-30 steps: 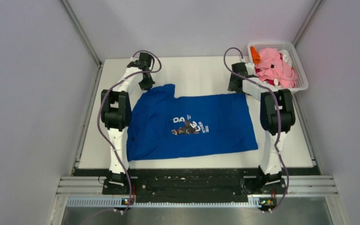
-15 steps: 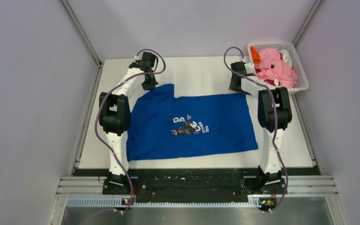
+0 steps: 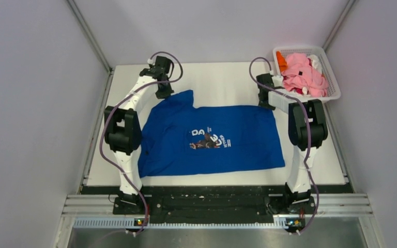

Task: Fold and stack the t-shirts
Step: Grab the side of the flattened tshirt furthest away from the robot with both arms, then fold the other side of the tshirt into a rectangle, then rotate the tshirt 90 degrees, then grab the bottom of the folded rectangular tshirt with both arms

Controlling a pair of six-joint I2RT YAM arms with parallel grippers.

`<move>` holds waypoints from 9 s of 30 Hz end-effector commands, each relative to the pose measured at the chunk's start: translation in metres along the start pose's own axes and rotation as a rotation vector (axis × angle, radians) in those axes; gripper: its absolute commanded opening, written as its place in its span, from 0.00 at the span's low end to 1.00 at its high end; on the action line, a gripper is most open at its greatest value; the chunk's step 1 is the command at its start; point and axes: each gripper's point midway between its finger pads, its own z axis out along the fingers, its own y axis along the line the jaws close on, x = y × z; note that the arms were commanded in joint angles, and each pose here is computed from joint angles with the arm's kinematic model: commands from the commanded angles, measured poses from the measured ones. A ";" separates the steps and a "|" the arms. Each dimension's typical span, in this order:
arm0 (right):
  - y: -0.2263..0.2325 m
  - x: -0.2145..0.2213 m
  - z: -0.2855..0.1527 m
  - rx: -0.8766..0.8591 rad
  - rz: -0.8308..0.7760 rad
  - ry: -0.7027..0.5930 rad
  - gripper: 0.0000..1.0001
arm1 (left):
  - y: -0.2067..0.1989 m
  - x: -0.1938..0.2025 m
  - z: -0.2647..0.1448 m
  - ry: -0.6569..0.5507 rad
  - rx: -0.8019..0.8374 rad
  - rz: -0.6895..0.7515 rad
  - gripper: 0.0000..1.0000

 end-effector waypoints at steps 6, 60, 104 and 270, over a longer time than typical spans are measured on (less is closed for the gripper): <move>0.003 -0.016 0.007 0.015 0.003 -0.029 0.04 | 0.003 -0.016 -0.024 -0.071 0.005 0.036 0.00; -0.064 0.079 -0.128 -0.177 -0.095 -0.128 0.15 | 0.122 0.195 -0.105 0.005 -0.097 -0.181 0.04; -0.068 0.056 -0.214 -0.484 0.162 -0.328 0.99 | 0.020 0.257 -0.083 0.293 0.316 0.122 0.99; 0.053 0.263 -0.270 -0.776 -0.315 0.251 0.77 | -0.019 0.204 -0.163 0.055 0.513 -0.048 0.95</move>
